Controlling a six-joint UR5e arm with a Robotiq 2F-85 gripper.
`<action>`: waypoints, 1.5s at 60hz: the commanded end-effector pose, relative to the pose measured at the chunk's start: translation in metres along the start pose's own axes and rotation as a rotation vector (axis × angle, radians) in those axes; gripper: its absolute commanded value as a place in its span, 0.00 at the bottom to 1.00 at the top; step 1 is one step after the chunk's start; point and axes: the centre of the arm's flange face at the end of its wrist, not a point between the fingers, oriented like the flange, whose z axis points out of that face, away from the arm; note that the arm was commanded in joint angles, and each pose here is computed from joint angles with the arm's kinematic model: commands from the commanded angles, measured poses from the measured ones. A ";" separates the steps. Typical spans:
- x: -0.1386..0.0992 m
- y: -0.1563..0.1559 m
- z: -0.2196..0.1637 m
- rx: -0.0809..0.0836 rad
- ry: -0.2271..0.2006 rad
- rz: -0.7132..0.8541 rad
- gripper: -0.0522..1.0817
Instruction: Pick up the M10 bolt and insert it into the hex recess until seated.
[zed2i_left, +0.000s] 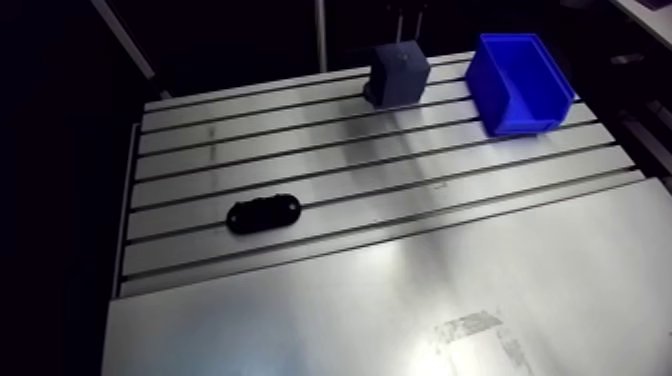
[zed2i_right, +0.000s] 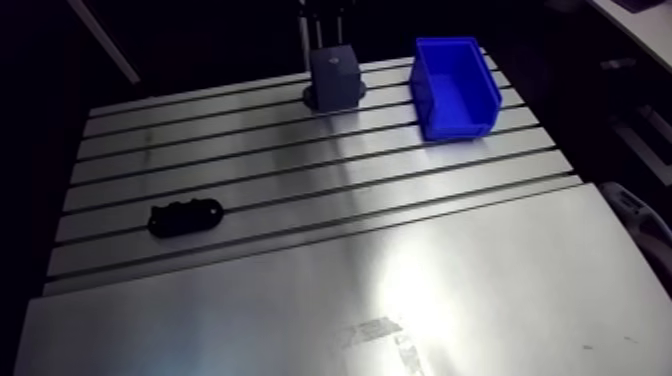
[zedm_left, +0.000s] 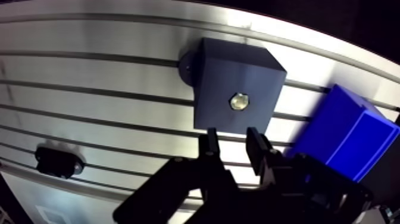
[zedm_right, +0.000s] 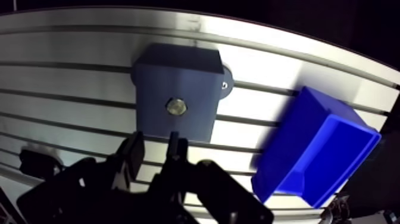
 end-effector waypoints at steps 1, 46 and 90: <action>-0.015 -0.012 -0.036 -0.012 0.022 -0.015 0.05; -0.141 -0.123 -0.172 -0.048 0.133 0.121 0.05; -0.204 -0.147 -0.188 -0.067 0.200 0.109 0.05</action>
